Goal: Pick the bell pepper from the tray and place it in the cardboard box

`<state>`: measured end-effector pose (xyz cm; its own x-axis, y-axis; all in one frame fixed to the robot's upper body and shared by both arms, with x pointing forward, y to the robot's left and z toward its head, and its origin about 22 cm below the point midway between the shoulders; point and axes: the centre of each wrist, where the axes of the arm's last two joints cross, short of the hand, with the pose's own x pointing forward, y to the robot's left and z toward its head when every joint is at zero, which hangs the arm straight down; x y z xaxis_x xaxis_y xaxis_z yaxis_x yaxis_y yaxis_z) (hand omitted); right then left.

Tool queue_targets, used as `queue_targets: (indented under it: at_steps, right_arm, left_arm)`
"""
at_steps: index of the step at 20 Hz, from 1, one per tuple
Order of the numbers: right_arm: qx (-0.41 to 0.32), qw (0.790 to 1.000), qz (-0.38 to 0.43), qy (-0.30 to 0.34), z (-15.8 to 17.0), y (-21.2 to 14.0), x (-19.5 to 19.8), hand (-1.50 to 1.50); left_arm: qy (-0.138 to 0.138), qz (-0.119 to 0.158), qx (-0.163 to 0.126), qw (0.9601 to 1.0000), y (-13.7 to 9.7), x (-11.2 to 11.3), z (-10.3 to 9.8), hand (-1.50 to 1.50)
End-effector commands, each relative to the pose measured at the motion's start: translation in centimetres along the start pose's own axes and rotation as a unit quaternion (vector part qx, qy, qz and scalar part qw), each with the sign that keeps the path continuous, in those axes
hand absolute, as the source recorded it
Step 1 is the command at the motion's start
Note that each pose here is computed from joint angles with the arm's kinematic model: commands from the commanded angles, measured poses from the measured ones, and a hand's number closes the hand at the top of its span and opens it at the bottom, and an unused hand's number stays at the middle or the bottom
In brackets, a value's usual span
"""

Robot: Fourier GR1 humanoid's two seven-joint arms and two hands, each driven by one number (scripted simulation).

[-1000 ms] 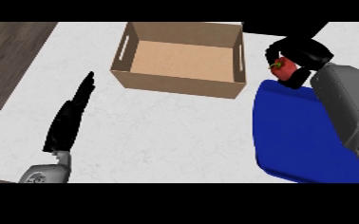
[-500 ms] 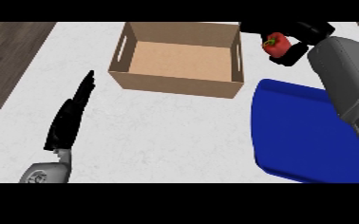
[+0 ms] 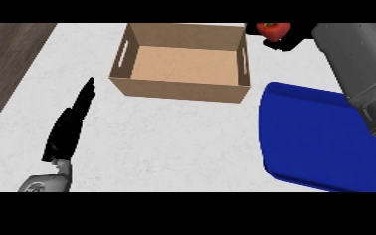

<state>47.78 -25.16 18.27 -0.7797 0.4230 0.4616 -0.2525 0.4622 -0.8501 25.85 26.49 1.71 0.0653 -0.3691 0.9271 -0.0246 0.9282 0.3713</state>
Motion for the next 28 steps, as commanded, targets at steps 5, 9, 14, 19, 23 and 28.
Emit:
queue_targets:
  at_steps: [5, 9, 14, 19, 23, 28]
  right_arm:
    - [0.021, 0.994, -0.072, -0.081, -5.6, 0.0, 3.1, 1.5]
    - [0.054, 0.993, -0.07, -0.075, -8.7, 1.0, 5.0, 1.5]
    - [0.071, 0.994, -0.057, -0.054, -11.2, 3.2, 6.6, 1.5]
    - [0.122, 0.99, -0.055, -0.049, -13.6, 9.3, 8.2, 1.5]
    - [0.142, 0.989, -0.039, -0.029, -14.8, 11.6, 9.4, 1.5]
    - [0.142, 0.987, -0.053, 0.051, -12.7, 14.2, 7.4, -1.5]
  left_arm:
    - [0.007, 0.002, 0.007, 0.9999, 0.3, -0.8, -0.2, 0.0]
    - [0.012, 0.006, 0.016, 0.9998, 1.6, -1.2, 0.3, 0.0]
    - [0.01, 0.0, 0.008, 0.9999, 1.1, -0.1, 0.1, 0.0]
    - [0.008, -0.003, 0.021, 0.9997, 1.3, -0.5, -0.4, 0.0]
    - [-0.002, 0.001, 0.004, 1.0, 0.3, -0.5, -0.4, 0.0]
    - [-0.002, -0.001, -0.004, 1.0, -0.9, 0.5, 0.3, 0.0]
